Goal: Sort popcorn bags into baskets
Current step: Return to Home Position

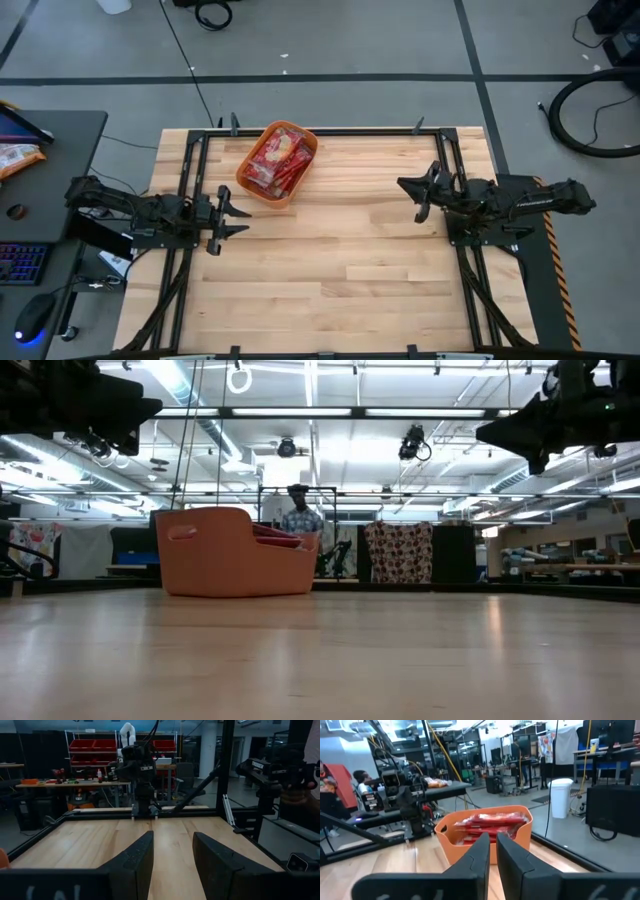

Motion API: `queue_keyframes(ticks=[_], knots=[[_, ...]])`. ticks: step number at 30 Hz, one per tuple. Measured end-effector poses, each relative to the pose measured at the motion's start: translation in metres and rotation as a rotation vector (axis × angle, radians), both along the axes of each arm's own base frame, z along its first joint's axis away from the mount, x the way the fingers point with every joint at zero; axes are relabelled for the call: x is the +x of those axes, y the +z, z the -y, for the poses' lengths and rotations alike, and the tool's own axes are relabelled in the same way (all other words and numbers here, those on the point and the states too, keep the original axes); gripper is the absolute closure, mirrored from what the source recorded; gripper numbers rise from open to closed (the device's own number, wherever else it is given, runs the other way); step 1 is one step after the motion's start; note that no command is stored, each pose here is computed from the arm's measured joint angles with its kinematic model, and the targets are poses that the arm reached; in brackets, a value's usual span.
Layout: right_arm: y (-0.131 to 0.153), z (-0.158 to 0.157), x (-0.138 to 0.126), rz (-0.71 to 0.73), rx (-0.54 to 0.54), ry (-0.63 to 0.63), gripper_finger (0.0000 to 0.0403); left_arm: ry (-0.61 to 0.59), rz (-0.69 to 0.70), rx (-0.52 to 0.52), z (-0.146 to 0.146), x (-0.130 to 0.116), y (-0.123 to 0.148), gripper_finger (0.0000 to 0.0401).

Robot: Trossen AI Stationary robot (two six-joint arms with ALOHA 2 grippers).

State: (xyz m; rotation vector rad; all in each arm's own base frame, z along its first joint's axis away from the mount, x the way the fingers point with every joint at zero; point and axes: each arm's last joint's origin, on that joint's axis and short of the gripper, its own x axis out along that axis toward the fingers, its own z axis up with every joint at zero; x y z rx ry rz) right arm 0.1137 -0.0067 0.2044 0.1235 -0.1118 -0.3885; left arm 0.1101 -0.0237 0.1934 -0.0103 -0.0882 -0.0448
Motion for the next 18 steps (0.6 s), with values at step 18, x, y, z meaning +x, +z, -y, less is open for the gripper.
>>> queue_keyframes(ticks=[18], knots=[[-0.013, 0.000, -0.021, -0.006, -0.006, 0.026, 0.0370, 0.000, 0.000, 0.000, 0.000, 0.000, 0.000, 0.0259]])
